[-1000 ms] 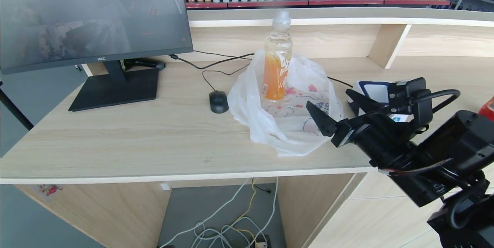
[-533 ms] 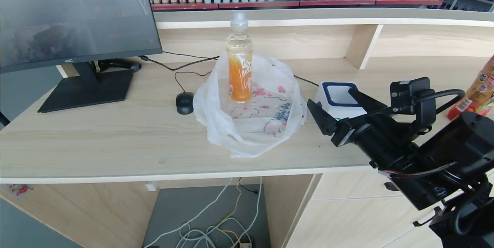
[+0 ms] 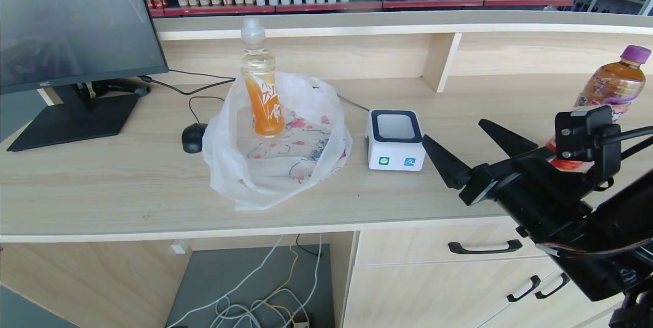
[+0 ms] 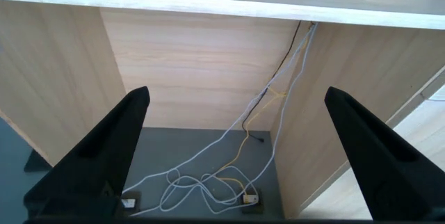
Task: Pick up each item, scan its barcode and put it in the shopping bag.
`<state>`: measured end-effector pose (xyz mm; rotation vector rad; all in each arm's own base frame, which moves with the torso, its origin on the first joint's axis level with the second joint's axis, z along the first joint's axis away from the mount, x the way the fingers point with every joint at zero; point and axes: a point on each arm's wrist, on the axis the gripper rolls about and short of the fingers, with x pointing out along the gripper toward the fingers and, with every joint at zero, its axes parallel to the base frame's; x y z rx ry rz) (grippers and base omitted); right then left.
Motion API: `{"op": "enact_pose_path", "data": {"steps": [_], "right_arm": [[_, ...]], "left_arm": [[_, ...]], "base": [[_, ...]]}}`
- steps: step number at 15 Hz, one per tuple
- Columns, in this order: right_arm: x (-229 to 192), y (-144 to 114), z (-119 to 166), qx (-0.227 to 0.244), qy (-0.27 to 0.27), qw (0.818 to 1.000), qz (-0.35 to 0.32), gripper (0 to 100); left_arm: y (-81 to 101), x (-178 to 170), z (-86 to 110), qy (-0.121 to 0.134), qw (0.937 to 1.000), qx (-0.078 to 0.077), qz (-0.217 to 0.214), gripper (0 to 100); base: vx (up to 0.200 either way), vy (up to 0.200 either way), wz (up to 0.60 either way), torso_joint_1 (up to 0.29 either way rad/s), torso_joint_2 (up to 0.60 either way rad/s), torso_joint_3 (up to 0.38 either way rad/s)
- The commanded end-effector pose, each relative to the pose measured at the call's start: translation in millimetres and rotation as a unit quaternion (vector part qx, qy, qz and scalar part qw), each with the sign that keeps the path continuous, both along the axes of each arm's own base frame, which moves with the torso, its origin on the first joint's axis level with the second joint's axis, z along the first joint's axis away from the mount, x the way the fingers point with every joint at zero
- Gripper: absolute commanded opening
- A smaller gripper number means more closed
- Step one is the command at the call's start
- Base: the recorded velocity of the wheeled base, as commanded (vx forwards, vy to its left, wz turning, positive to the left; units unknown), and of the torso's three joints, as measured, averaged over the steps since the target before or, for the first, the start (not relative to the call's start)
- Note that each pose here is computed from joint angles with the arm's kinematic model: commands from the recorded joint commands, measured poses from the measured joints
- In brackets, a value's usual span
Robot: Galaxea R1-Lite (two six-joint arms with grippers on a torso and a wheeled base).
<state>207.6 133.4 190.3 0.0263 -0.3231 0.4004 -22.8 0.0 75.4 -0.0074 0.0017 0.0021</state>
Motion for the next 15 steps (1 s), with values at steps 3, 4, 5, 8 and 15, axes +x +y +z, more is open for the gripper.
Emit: {"op": "enact_pose_path", "data": {"steps": [3, 4, 5, 8, 15], "right_arm": [[-11.8, 13.2, 1.6, 0.000, -0.004, 0.999, 0.035, 100], [-11.8, 13.2, 1.6, 0.000, -0.004, 0.999, 0.035, 100], [-11.8, 13.2, 1.6, 0.000, -0.004, 0.999, 0.035, 100], [-12.4, 13.7, 1.3, -0.001, -0.003, 0.999, 0.036, 100], [-14.4, 13.0, -3.9, -0.007, 0.006, 0.999, 0.038, 100]], "left_arm": [[0.0, 0.0, 0.0, 0.000, 1.0000, 0.000, 0.000, 100], [0.0, 0.0, 0.0, 0.000, 1.0000, -0.001, 0.000, 100], [0.0, -0.1, 0.4, -0.001, 1.0000, 0.000, 0.000, 100], [0.0, 0.0, 0.0, 0.000, 1.0000, 0.000, 0.000, 100], [0.0, 0.0, 0.0, 0.000, 1.0000, 0.001, 0.000, 100]], "base": [[0.000, -0.200, 0.00, 0.004, 0.00, 0.005], [0.000, -0.200, 0.00, 0.002, 0.01, 0.002], [0.000, -0.200, 0.00, -0.002, 0.02, 0.002], [0.000, -0.200, 0.00, 0.004, 0.00, 0.001], [0.000, -0.200, 0.00, 0.005, 0.00, 0.002]]}}
